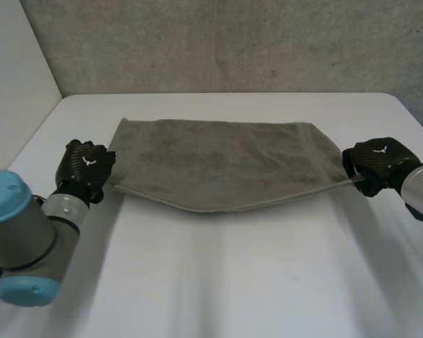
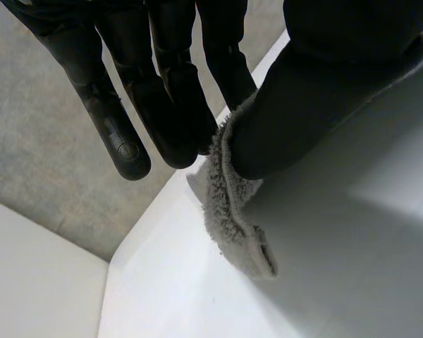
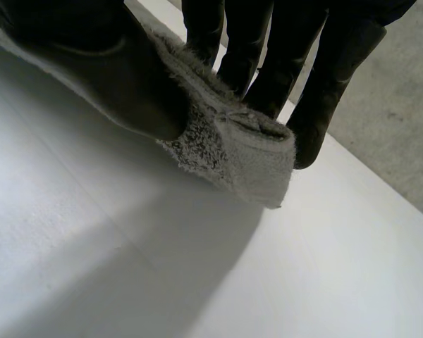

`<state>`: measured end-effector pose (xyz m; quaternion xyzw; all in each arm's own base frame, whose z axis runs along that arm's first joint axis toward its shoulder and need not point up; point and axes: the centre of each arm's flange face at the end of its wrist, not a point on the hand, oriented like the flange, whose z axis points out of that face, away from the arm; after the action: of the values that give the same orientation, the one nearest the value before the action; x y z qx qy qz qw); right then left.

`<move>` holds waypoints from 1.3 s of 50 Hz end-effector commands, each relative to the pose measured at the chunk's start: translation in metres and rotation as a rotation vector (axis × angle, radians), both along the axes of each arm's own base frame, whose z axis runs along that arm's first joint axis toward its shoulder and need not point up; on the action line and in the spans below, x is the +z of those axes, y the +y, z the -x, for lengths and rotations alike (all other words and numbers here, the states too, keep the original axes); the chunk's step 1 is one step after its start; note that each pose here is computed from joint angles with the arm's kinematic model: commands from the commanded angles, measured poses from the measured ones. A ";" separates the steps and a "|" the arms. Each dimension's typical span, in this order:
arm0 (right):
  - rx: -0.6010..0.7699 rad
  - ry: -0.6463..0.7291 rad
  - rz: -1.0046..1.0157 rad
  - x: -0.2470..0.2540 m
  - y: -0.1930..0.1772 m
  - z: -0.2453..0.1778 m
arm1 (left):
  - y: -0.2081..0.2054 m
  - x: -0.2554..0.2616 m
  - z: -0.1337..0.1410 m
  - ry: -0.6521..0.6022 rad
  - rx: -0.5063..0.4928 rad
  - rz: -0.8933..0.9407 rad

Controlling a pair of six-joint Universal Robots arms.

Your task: Fold the towel.

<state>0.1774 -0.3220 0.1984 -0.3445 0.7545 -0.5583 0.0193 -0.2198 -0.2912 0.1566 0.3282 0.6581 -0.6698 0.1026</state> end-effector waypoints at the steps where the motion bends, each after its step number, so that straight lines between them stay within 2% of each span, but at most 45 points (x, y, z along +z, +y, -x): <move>1: 0.053 0.169 -0.069 0.024 0.018 0.022 | 0.023 0.027 -0.020 -0.011 -0.017 -0.085; 2: 0.076 0.225 -0.122 0.027 0.025 0.029 | 0.030 0.033 -0.023 -0.013 -0.025 -0.120; 5: 0.104 0.278 -0.170 0.040 0.032 0.038 | 0.038 0.038 -0.023 -0.013 -0.039 -0.155; 9: 0.089 0.272 -0.149 0.053 0.029 0.039 | 0.045 0.048 -0.028 -0.012 -0.051 -0.204; 14: 0.063 0.220 -0.101 0.061 0.017 0.039 | 0.032 0.057 -0.025 0.010 -0.064 -0.155; 16: 0.058 0.175 -0.077 0.049 -0.003 0.036 | 0.014 0.043 -0.016 0.024 -0.076 -0.139; 18: 0.057 0.146 -0.052 0.042 -0.015 0.030 | 0.014 0.043 -0.016 0.024 -0.076 -0.139; 20: 0.063 0.121 -0.022 0.039 -0.025 0.021 | -0.011 0.029 0.010 0.046 -0.124 -0.097; 21: 0.054 0.096 0.012 0.036 -0.035 0.015 | -0.011 0.029 0.011 0.046 -0.124 -0.097; 23: 0.030 0.080 0.044 0.031 -0.047 0.011 | -0.023 0.022 0.017 0.046 -0.112 -0.089; 25: -0.026 0.084 0.095 0.017 -0.070 0.006 | -0.055 0.004 0.024 0.035 -0.032 -0.081; 26: -0.027 0.084 0.095 0.017 -0.070 0.006 | -0.055 0.004 0.024 0.035 -0.032 -0.081; 28: -0.051 0.103 0.164 0.003 -0.086 -0.006 | -0.085 -0.004 0.029 0.037 0.037 -0.043; 32: -0.072 0.107 0.231 -0.009 -0.101 -0.012 | -0.105 -0.010 0.034 0.043 0.064 -0.006; 36: -0.088 0.107 0.300 -0.026 -0.116 -0.019 | -0.121 -0.011 0.051 0.060 0.037 0.050; 43: -0.104 0.110 0.309 -0.045 -0.130 -0.022 | -0.130 -0.015 0.063 0.074 0.016 0.087; 53: -0.153 0.127 0.292 -0.061 -0.133 -0.023 | -0.120 -0.032 0.084 0.072 -0.059 0.086; 62: -0.211 0.117 0.318 -0.044 -0.130 -0.018 | -0.116 -0.037 0.078 -0.007 -0.036 0.081; 65: -0.220 0.101 0.356 -0.019 -0.123 -0.015 | -0.116 -0.030 0.074 -0.003 -0.014 0.087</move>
<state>0.1963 -0.4538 0.1489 -0.2981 0.6907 -0.6443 -0.1375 -0.3027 -0.4076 0.1192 0.3367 0.6206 -0.7019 0.0938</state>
